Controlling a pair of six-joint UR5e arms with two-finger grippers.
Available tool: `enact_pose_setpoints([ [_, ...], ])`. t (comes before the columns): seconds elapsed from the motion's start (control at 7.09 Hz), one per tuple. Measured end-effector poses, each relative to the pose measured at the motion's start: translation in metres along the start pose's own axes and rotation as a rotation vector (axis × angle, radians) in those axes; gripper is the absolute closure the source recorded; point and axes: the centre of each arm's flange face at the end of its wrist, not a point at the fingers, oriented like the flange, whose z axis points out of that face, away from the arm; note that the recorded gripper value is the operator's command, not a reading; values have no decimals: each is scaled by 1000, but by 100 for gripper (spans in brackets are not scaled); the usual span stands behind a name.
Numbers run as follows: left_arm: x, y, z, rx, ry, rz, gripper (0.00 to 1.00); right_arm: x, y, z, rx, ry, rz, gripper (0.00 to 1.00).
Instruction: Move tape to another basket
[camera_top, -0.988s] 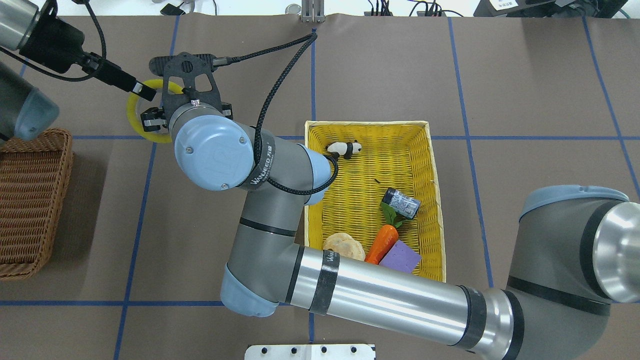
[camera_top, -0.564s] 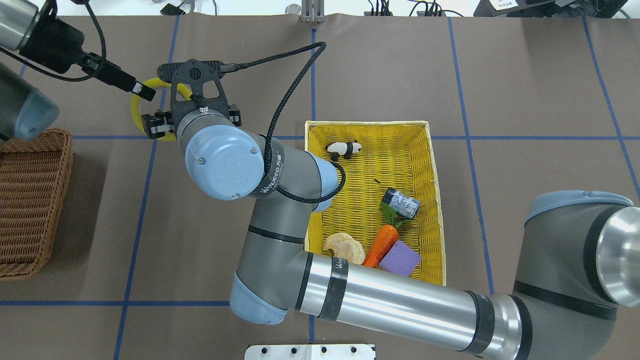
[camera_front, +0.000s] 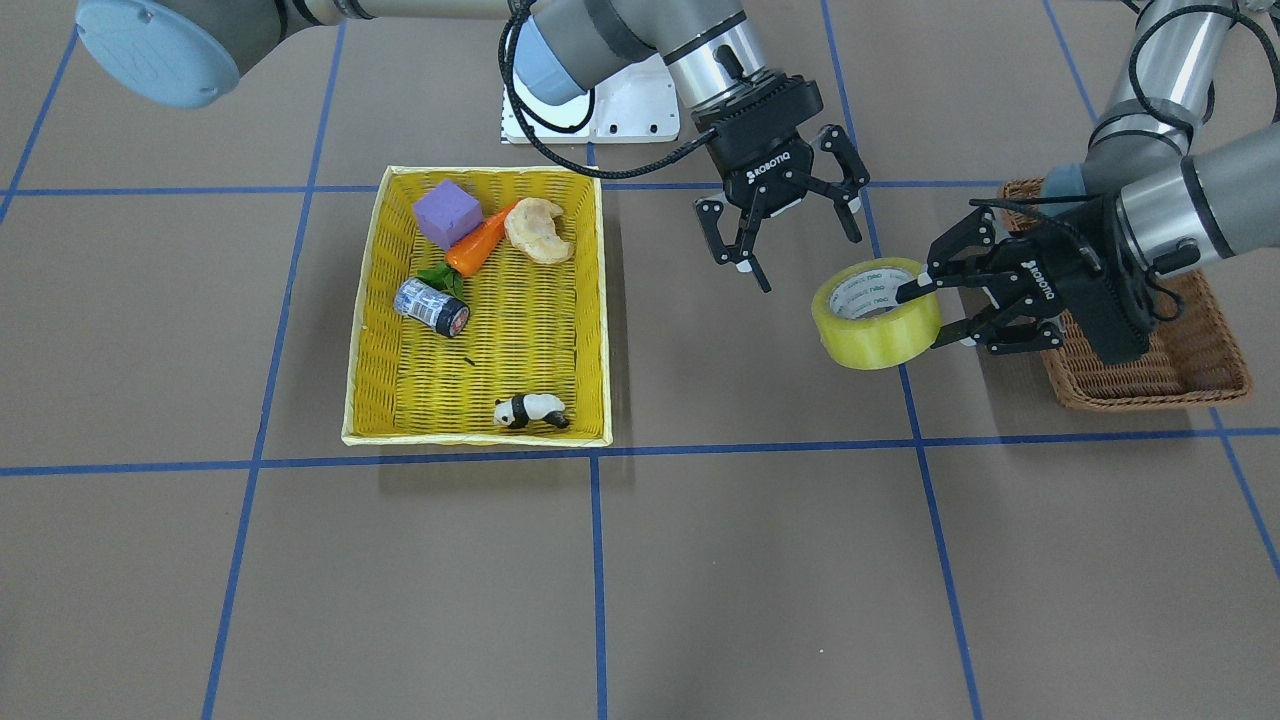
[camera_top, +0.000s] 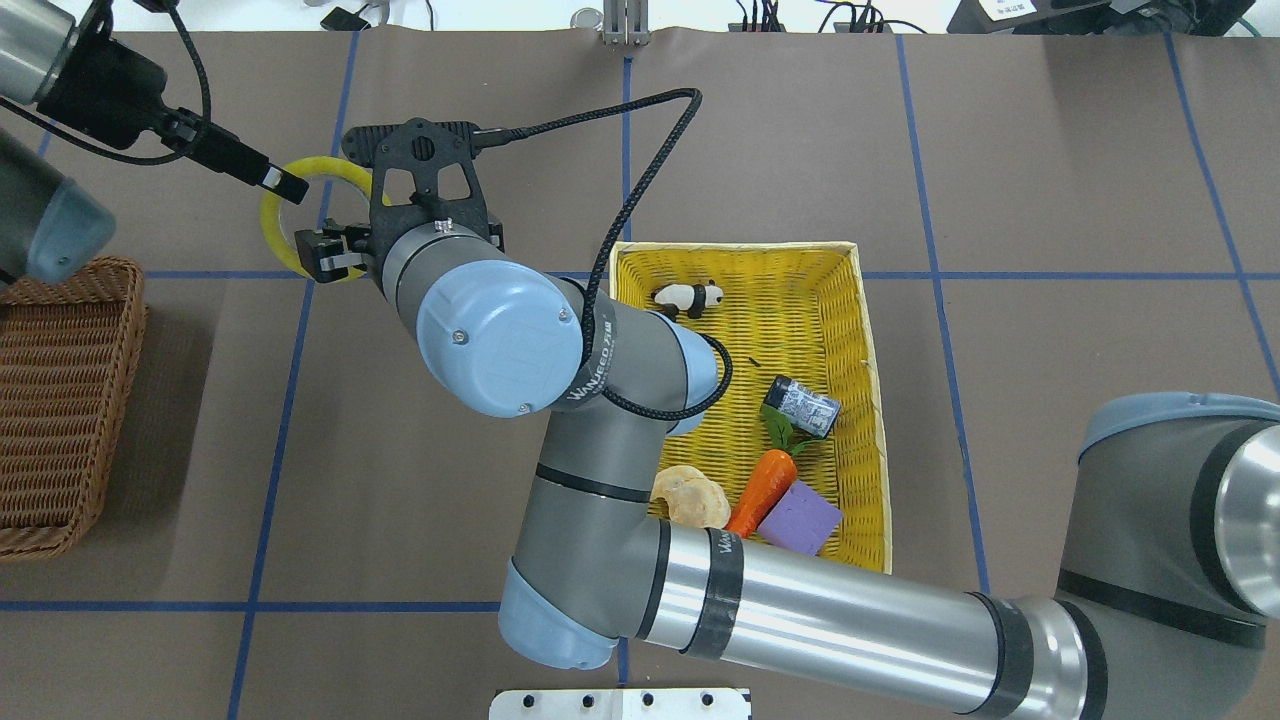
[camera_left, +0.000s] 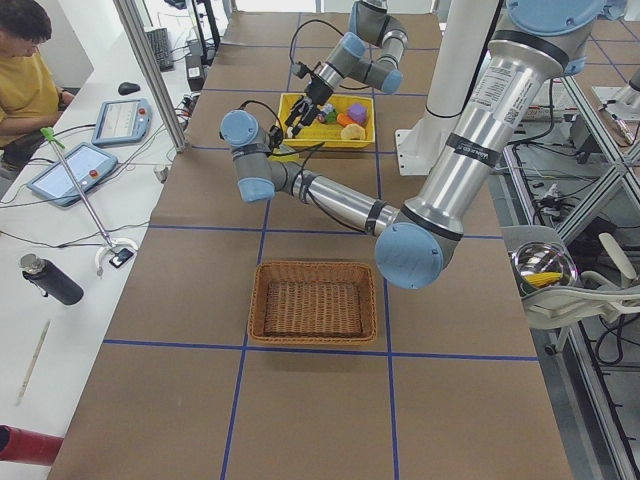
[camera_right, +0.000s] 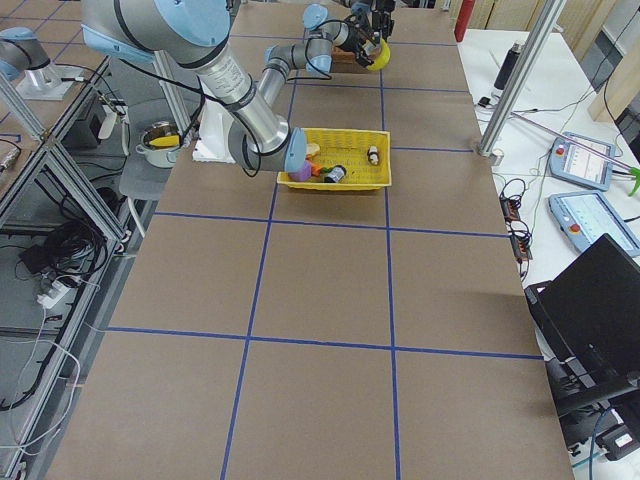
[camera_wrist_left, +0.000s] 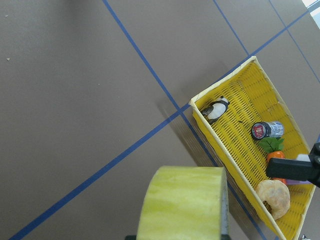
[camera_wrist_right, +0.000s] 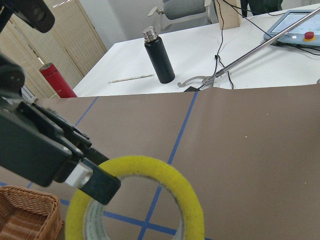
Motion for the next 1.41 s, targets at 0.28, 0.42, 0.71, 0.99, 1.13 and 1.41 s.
enact_pose_setpoints([
  [0.28, -10, 9, -3, -2, -10, -22, 100, 47, -14, 5, -32, 44, -11, 1],
  [0.42, -18, 16, -6, -2, -17, -37, 100, 86, -36, 11, -77, 86, -12, 1],
  [0.71, -37, 35, -21, 6, -38, -76, 100, 192, -80, 16, -144, 184, -23, 0],
  [0.99, -64, 73, -48, 23, -68, -128, 100, 295, -114, 4, -184, 270, -37, 0],
  [1.13, -80, 103, -61, 34, -79, -156, 100, 349, -129, -8, -227, 306, -28, 0],
  [1.41, -100, 165, -81, 68, -82, -255, 100, 458, -158, -46, -376, 361, -86, 0],
])
